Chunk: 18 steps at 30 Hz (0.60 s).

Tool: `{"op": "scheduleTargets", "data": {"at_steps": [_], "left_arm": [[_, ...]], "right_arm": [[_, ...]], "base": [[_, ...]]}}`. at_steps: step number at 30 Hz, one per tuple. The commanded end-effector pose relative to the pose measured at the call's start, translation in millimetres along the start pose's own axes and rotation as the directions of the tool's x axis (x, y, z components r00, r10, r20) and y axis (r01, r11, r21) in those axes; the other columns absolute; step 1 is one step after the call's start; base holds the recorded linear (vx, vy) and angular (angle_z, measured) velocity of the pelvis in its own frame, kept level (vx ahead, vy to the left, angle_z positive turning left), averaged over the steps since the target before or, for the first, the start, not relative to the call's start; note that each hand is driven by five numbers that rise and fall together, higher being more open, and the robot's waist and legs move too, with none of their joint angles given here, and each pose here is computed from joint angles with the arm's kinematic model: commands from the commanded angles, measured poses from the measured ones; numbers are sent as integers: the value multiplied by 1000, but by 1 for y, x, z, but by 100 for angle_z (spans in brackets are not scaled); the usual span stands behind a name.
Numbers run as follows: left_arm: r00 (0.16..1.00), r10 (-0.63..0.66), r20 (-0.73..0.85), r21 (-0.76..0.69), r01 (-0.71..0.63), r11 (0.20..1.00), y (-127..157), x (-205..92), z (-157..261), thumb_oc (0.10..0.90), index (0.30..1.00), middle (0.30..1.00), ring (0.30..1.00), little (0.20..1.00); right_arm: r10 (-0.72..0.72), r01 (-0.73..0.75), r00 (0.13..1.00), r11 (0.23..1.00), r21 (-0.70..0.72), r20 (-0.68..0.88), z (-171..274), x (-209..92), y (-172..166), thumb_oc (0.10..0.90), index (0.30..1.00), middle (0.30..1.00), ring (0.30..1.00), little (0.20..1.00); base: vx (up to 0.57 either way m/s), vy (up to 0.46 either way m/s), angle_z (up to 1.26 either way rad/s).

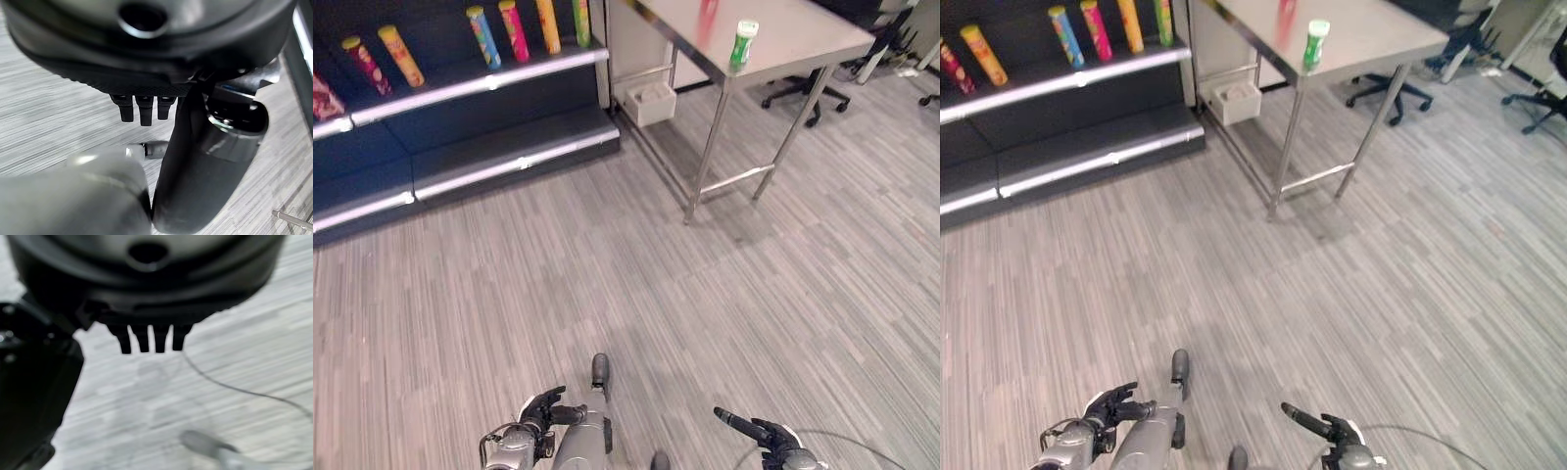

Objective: Put the goods on the table back onto the shelves and tidy them up.

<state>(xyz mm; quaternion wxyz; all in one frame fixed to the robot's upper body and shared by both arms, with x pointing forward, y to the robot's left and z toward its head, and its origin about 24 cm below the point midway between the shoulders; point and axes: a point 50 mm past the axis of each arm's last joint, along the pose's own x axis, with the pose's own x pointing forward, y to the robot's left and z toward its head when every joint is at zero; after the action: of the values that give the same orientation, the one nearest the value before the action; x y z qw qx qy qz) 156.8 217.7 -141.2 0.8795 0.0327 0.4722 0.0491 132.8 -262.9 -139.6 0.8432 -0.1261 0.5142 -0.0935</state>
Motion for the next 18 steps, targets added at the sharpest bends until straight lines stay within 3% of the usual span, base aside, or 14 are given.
{"op": "scheduleTargets", "data": {"at_steps": [1, 11, 18], "left_arm": [[993, 63, -102, 83, -54, 995, 26, -13, -40, 800, 900, 900, 900, 900], [993, 116, -20, 58, -114, 992, 43, -11, -16, 800, 900, 900, 900, 900], [987, 95, 126, 81, -106, 991, 34, -4, 27, 800, 900, 900, 900, 900]], "right_arm": [[25, -21, 997, 999, -42, 79, 8, -3, 1, 800, 900, 900, 900, 900], [10, -12, 998, 999, 32, 69, 5, -3, 0, 800, 900, 900, 900, 900], [-16, 17, 1000, 999, 41, -27, -15, -3, -5, 800, 900, 900, 900, 900]], "base": [[385, 223, -71], [263, 229, -13], [320, -87, -15]]}}
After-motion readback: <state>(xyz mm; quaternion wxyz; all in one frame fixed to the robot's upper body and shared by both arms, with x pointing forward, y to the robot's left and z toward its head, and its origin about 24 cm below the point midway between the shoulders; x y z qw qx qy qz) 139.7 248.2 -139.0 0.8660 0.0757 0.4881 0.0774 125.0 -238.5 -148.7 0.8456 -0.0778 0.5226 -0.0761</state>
